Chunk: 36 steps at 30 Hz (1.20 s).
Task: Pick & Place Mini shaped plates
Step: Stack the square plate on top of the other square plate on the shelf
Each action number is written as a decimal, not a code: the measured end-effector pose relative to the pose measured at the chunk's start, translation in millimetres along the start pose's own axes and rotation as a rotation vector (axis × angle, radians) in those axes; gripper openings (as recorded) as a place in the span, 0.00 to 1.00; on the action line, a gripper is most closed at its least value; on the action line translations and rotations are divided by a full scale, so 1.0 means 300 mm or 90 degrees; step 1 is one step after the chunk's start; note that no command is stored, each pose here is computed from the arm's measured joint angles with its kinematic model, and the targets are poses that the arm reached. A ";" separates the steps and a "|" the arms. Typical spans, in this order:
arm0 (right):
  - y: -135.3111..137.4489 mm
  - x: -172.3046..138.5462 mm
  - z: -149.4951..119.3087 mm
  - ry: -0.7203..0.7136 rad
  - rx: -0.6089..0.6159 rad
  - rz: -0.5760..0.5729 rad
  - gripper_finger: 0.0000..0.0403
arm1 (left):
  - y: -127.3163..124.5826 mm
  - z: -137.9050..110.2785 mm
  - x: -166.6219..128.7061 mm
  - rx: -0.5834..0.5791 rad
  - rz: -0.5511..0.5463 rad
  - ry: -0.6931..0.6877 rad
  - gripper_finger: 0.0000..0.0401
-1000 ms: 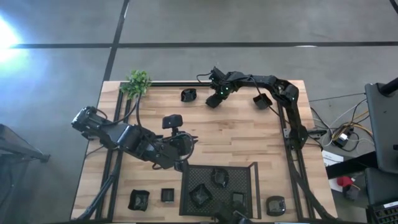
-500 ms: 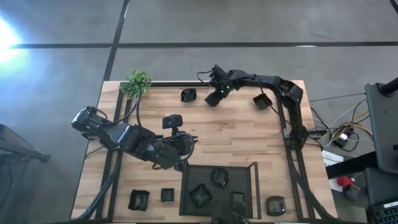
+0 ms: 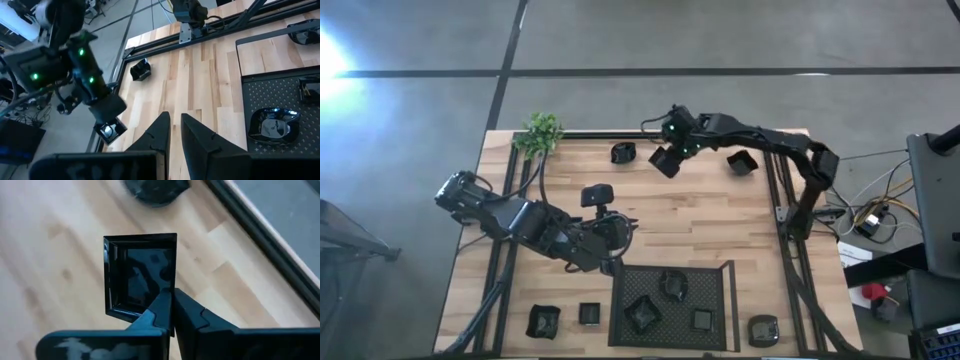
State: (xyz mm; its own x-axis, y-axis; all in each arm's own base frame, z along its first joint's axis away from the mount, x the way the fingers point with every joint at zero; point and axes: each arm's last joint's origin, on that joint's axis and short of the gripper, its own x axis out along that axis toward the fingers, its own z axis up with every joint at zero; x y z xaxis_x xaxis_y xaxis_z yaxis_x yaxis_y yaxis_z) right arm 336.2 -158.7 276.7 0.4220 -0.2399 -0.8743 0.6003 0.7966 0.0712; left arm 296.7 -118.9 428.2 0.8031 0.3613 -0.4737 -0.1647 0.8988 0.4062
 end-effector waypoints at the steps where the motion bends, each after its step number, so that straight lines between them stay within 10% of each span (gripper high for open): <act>1: 0.022 -0.022 -0.011 0.001 -0.012 0.000 0.02 | 0.000 0.000 0.000 -0.001 0.000 0.000 0.10; 18: 0.424 -0.245 -0.289 0.091 -0.231 0.079 0.02 | 0.000 -0.009 0.000 -0.005 0.000 0.014 0.10; 36: 0.586 -0.340 -0.481 0.140 -0.352 0.121 0.02 | -0.002 -0.014 0.000 -0.040 -0.011 0.023 0.10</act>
State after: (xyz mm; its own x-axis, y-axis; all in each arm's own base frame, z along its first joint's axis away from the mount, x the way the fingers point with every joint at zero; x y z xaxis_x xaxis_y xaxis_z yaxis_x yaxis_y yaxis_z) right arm 300.6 86.0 309.3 0.3017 0.0066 -0.9534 0.0633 0.9976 0.0270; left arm 294.5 -118.3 424.8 0.7850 0.3539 -0.5084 -0.1878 0.9181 0.3491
